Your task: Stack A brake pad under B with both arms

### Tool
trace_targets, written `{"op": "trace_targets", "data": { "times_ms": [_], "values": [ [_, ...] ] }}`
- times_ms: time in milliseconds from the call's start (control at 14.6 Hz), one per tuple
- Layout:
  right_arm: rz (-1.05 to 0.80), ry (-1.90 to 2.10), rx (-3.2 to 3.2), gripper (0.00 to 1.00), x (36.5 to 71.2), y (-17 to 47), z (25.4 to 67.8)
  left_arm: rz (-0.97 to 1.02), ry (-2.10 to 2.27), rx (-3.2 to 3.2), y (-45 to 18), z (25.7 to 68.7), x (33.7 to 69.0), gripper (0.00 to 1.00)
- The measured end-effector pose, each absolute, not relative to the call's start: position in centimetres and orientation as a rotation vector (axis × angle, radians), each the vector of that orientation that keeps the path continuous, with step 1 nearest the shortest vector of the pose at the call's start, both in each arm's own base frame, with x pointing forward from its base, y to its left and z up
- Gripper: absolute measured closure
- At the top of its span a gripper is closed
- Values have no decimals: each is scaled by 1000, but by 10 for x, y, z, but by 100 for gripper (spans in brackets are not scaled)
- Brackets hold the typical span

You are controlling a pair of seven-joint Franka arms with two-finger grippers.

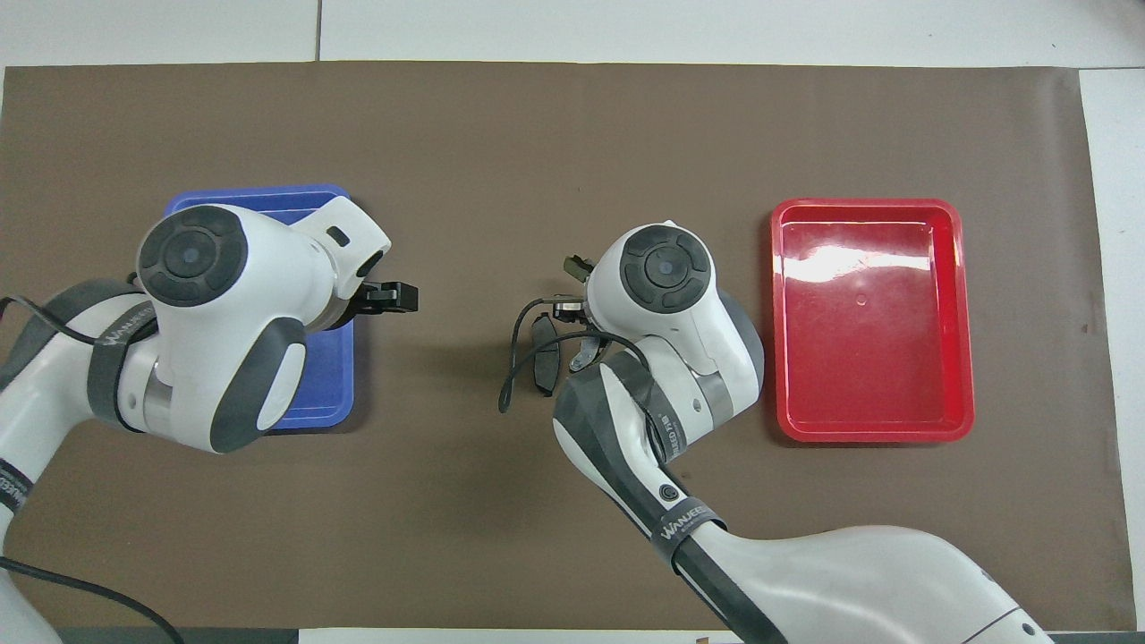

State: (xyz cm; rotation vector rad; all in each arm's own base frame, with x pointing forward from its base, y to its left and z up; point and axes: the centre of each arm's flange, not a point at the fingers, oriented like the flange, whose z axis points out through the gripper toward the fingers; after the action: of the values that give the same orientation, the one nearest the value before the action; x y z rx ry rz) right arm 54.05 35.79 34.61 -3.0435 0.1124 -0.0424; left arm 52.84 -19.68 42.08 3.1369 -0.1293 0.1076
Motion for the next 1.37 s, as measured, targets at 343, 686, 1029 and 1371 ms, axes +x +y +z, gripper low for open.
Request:
{"op": "trace_targets", "data": {
  "times_ms": [343, 686, 1029, 1371],
  "values": [
    [-28, 127, -3050, 57, 519, 401, 318, 108, -188, 3139, -82, 474, 535, 1],
    [-17, 126, -3059, 57, 518, 401, 308, 78, -238, 3141, -31, 524, 533, 1],
    [-27, 122, -3055, 57, 516, 402, 304, 39, -261, 3142, -19, 552, 533, 1],
    [-29, 107, -3055, 57, 510, 406, 299, 21, -217, 3153, -3, 599, 534, 1]
  ]
}}
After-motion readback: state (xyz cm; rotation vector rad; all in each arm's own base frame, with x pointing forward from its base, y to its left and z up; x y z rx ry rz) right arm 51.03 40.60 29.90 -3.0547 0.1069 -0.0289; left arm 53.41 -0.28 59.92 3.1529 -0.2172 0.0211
